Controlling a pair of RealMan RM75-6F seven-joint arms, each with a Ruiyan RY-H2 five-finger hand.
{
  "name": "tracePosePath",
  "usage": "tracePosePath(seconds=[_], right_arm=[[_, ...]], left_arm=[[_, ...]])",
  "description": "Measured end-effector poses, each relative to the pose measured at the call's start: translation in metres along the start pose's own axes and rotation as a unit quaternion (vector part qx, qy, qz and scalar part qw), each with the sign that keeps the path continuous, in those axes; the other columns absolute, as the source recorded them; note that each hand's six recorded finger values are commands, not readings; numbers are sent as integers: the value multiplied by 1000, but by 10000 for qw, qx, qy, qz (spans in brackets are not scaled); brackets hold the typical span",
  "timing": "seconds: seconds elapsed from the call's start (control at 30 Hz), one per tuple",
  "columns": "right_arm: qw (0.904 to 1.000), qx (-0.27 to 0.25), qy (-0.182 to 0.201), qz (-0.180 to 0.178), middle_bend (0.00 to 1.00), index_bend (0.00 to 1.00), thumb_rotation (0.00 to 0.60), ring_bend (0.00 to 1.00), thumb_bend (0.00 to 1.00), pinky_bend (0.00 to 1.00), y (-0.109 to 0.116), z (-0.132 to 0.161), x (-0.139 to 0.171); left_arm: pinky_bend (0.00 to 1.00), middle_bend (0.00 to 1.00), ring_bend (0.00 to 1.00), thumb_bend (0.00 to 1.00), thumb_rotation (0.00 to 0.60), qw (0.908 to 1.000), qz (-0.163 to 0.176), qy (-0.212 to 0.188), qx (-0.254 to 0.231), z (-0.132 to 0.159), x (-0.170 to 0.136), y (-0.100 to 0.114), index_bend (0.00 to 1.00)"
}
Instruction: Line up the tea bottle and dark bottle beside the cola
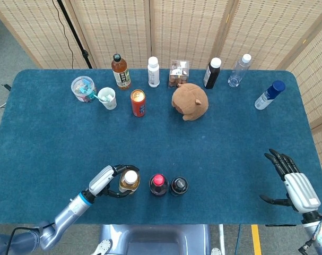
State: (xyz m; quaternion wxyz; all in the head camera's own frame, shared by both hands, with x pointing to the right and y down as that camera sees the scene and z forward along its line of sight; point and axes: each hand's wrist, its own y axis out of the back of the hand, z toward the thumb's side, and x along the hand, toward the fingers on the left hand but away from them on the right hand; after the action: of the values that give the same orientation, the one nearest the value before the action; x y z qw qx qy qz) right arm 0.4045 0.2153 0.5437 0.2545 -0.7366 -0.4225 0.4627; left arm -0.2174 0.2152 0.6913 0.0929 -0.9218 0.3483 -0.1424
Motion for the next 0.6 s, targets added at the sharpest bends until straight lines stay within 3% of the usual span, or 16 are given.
tracePosePath(seconds=[0.23, 0.47, 0.6], right_arm=[[10000, -13, 8, -20, 0, 0, 600, 0, 0, 0, 0, 1, 0], [10000, -25, 29, -35, 0, 0, 600, 0, 0, 0, 1, 1, 0], [10000, -48, 11, -61, 0, 0, 600, 0, 0, 0, 2, 1, -1]], left_arm=[[439, 440, 465, 365, 600, 10000, 16, -41, -9, 0, 4, -4, 459], [438, 406, 391, 343, 600, 10000, -39, -37, -75, -2, 7, -10, 430], [330, 188, 180, 304, 600, 9999, -128, -80, -8, -1, 5, -11, 246]])
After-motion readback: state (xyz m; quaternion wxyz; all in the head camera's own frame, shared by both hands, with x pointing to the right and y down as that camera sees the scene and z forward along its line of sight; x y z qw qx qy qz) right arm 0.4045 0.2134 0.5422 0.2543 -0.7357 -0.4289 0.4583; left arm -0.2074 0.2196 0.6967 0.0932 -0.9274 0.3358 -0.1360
